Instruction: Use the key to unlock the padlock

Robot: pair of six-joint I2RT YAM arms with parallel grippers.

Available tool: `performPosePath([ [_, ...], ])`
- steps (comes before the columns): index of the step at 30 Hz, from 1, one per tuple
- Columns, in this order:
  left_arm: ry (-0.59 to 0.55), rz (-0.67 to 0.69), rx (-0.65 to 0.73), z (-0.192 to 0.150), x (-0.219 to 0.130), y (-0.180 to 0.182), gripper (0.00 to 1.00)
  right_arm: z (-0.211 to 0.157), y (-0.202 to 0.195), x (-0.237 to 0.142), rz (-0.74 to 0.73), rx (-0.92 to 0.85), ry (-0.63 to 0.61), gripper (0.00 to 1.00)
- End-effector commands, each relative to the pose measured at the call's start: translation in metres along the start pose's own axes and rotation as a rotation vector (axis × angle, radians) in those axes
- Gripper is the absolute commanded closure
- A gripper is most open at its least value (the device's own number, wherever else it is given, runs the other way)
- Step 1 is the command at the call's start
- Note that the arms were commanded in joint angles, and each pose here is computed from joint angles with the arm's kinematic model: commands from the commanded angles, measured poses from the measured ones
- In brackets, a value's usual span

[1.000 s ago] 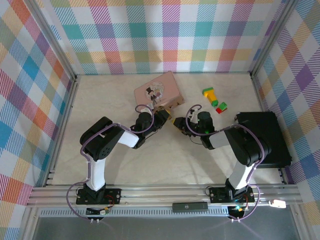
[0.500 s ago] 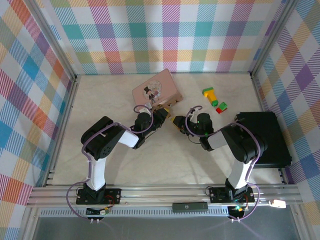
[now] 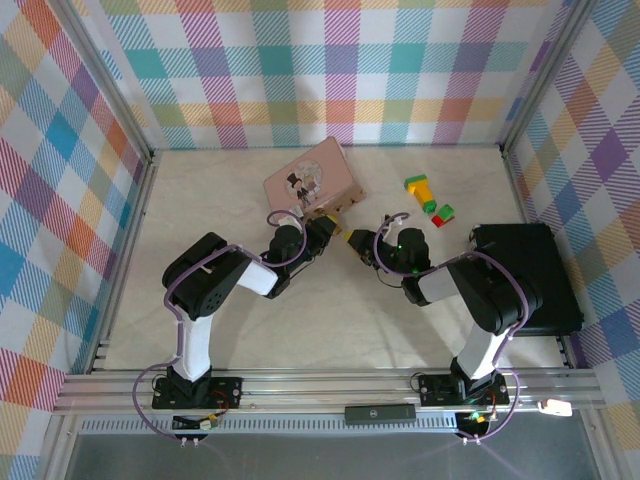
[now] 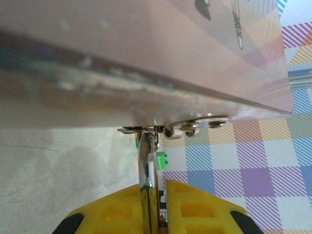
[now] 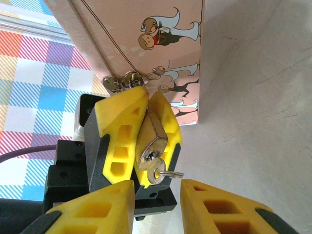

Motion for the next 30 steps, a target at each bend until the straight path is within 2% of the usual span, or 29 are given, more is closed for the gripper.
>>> performPosePath([
  [1, 0.025, 0.049, -0.079, -0.012, -0.001, 0.022, 1.00, -0.002, 0.022, 0.004, 0.074, -0.015, 0.009, 0.71],
  [10, 0.024, 0.043, -0.081, -0.012, -0.003, 0.020, 1.00, -0.005, 0.024, 0.016, 0.108, 0.004, 0.029, 0.74],
  [16, 0.025, 0.031, -0.087, -0.012, -0.004, 0.018, 1.00, 0.000, 0.024, 0.019, 0.114, 0.014, 0.007, 0.90],
  [19, 0.026, 0.021, -0.086, -0.012, -0.004, 0.016, 1.00, 0.002, 0.028, 0.019, 0.126, 0.021, 0.006, 0.93],
  [20, 0.028, 0.018, -0.085, -0.013, -0.004, 0.016, 1.00, 0.002, 0.030, 0.020, 0.130, 0.023, 0.007, 0.92],
  [25, 0.027, 0.012, -0.091, -0.014, -0.007, 0.017, 1.00, 0.005, 0.034, 0.021, 0.140, 0.036, 0.000, 0.73],
  [27, 0.024, 0.011, -0.094, -0.013, -0.008, 0.017, 1.00, 0.005, 0.030, 0.022, 0.131, 0.045, -0.001, 0.70],
  [30, 0.021, 0.004, -0.095, -0.013, -0.009, 0.015, 1.00, 0.005, 0.023, 0.024, 0.110, 0.053, -0.003, 0.69],
])
Point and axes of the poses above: each hand's point on the last joint's axis, 136 mm out from that joint toward the fingers, its own x axis out along the fingers, its own y axis along the line the jaws close on, z = x × y, the point moved 1 cm from there along -x, back along the fingers, and after that the axes turned 3 degrees about x, right-handed, at the moved point
